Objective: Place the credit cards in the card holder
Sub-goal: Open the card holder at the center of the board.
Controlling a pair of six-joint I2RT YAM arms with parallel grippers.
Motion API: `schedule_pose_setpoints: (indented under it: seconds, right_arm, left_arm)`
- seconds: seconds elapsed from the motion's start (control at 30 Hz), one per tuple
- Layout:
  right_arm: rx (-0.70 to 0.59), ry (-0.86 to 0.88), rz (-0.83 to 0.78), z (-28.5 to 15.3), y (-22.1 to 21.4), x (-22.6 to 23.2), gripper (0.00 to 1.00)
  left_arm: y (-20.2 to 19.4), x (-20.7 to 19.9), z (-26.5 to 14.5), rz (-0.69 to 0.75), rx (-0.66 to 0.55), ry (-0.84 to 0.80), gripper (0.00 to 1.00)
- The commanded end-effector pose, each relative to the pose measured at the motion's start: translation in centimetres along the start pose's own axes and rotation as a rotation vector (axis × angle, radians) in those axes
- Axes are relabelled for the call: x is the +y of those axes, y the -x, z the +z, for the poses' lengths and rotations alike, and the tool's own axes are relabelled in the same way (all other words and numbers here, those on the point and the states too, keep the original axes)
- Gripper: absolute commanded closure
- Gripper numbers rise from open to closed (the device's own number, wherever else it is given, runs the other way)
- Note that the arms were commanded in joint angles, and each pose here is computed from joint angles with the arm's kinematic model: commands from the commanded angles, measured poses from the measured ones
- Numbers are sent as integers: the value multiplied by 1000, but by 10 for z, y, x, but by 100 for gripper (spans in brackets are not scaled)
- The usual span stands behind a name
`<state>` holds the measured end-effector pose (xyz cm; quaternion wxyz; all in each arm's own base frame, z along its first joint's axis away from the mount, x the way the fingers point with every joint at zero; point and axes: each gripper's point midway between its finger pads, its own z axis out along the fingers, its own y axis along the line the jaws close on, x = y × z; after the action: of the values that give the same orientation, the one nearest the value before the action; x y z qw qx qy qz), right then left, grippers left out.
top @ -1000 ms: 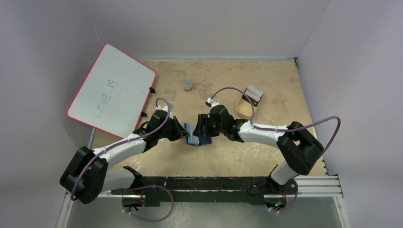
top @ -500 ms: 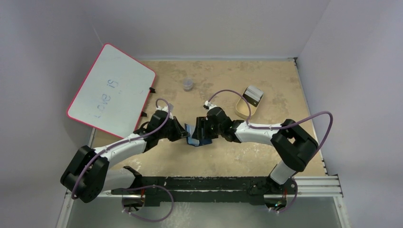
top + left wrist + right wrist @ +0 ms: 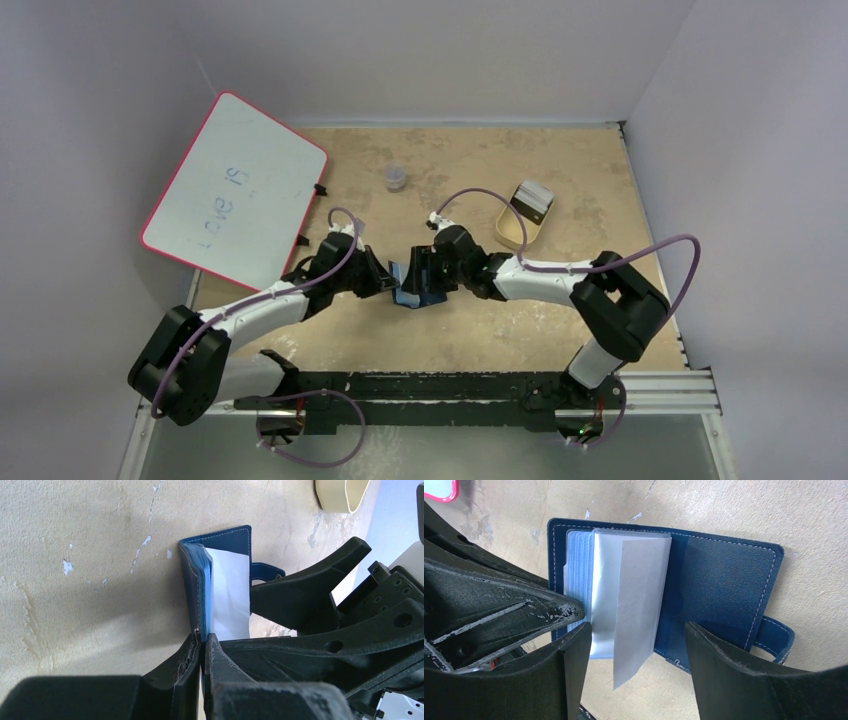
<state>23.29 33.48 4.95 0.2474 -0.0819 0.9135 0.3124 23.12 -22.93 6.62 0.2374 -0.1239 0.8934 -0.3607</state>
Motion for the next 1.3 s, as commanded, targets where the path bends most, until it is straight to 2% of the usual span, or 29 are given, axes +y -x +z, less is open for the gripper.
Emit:
schedule_pose_setpoints:
  seconds: [0.0,0.23,0.37,0.63,0.87,1.27]
  right_arm:
    - [-31,58,-18,-1,13,22,29]
    - [-28,6,-22,4,11,11,29]
    - [-25,-49,-28,6,10,0,32]
    - [-62,-174,-39,-12,19,-18,31]
    - [-39,-276,-35,-25,8,-41,31]
    - [-39,-349,-43,-35,7,-55,40]
  left_arm:
    - [8,-12,-1,25,-32,-44,100]
    - [8,-11,0,27,-28,-39,100]
    - [8,-11,-1,29,-31,-36,100]
    - [7,0,0,56,-22,14,100]
    - [7,3,-1,69,-24,30,100]
    - [5,2,-2,76,-15,24,100]
